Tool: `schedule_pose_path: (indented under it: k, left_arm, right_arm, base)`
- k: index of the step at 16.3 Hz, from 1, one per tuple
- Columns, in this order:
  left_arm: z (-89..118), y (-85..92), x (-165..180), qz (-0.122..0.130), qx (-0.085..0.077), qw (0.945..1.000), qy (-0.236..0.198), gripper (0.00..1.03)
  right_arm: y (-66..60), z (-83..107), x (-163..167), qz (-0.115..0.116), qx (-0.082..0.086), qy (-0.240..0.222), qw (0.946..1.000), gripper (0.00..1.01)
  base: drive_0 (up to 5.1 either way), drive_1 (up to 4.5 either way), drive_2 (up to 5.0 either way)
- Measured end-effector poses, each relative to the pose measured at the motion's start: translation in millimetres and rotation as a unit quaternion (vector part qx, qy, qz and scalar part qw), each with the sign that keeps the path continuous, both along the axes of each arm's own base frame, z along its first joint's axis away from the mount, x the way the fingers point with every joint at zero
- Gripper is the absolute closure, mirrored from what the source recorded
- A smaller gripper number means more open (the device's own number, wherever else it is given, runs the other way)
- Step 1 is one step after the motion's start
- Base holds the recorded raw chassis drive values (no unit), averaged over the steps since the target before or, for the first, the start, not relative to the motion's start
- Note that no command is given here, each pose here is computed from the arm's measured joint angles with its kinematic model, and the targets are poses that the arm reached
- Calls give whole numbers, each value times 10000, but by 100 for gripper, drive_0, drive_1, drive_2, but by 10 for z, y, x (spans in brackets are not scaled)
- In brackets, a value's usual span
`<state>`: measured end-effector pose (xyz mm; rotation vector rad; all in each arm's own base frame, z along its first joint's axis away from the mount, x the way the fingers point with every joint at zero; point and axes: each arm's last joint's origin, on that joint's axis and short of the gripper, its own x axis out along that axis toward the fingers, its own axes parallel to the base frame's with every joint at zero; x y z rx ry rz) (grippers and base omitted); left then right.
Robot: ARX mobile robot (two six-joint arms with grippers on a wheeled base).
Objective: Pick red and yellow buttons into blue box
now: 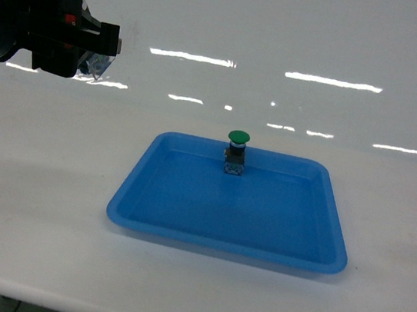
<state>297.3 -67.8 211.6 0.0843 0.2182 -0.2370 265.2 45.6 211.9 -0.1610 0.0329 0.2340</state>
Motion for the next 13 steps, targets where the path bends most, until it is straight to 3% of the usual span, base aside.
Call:
schedule_pose_path:
  k: [2,13]
  left_arm:
    - [-1,0,0,0,1,10000,4,79]
    - [4,9,-5,15,-2,10000,-11,79]
  right_arm:
    - [0,-1,0,-2,1,4,10000,75]
    - [-1,11,-7,-4,5,-22,10000,75]
  base:
    - [0,0,0]
    - [451,-414,-1]
